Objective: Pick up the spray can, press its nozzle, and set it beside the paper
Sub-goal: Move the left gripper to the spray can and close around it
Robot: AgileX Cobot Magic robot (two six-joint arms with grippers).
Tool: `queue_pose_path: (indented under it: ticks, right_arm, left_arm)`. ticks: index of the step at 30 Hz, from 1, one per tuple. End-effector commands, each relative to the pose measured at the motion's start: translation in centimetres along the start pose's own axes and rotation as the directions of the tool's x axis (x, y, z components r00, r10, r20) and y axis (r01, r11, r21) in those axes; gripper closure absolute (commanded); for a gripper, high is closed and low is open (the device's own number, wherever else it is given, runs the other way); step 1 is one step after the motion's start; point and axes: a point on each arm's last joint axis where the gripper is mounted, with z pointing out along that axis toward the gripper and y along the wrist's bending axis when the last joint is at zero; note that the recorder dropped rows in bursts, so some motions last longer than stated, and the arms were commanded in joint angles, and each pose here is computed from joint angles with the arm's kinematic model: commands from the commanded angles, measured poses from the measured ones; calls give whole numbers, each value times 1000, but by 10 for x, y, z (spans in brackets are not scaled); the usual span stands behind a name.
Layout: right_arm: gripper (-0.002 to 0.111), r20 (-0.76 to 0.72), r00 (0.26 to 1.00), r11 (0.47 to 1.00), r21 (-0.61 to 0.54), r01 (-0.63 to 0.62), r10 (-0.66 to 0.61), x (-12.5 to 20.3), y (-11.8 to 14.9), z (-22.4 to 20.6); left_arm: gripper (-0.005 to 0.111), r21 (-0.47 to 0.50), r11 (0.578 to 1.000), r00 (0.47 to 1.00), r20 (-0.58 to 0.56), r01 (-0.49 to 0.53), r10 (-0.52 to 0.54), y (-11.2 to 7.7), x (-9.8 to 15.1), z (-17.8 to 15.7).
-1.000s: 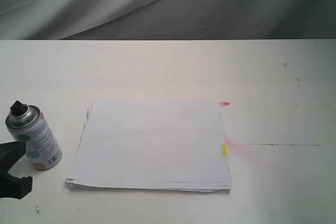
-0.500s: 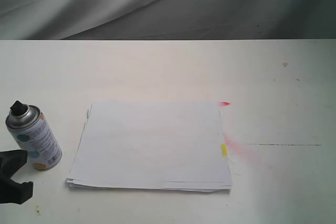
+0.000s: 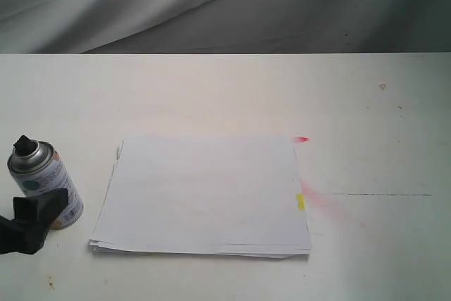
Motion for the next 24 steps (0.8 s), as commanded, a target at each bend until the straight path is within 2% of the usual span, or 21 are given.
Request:
queue_pose_path:
  ticks: [1, 5, 8, 13, 17, 24]
  right_arm:
    - [108, 4, 1000, 1000, -2, 16, -16, 0, 0, 0]
    - [108, 4, 1000, 1000, -2, 16, -16, 0, 0, 0]
    - [108, 4, 1000, 1000, -2, 16, -16, 0, 0, 0]
    - [108, 4, 1000, 1000, -2, 16, -16, 0, 0, 0]
    - [108, 4, 1000, 1000, -2, 16, -16, 0, 0, 0]
    - [108, 4, 1000, 1000, -2, 16, -16, 0, 0, 0]
  left_arm:
    - [10, 0, 1000, 999, 49, 12, -12, 0, -6, 0]
    - [10, -4, 1000, 996, 91, -21, 21, 0, -9, 0]
    - [10, -13, 996, 985, 146, -88, 89, 0, -13, 0]
    - [10, -41, 987, 957, 242, -156, 162, 4, 0, -2]
    - [10, -44, 992, 954, 273, -119, 127, 7, 14, -4]
    - [10, -33, 997, 972, 222, -64, 70, 9, 23, -4]
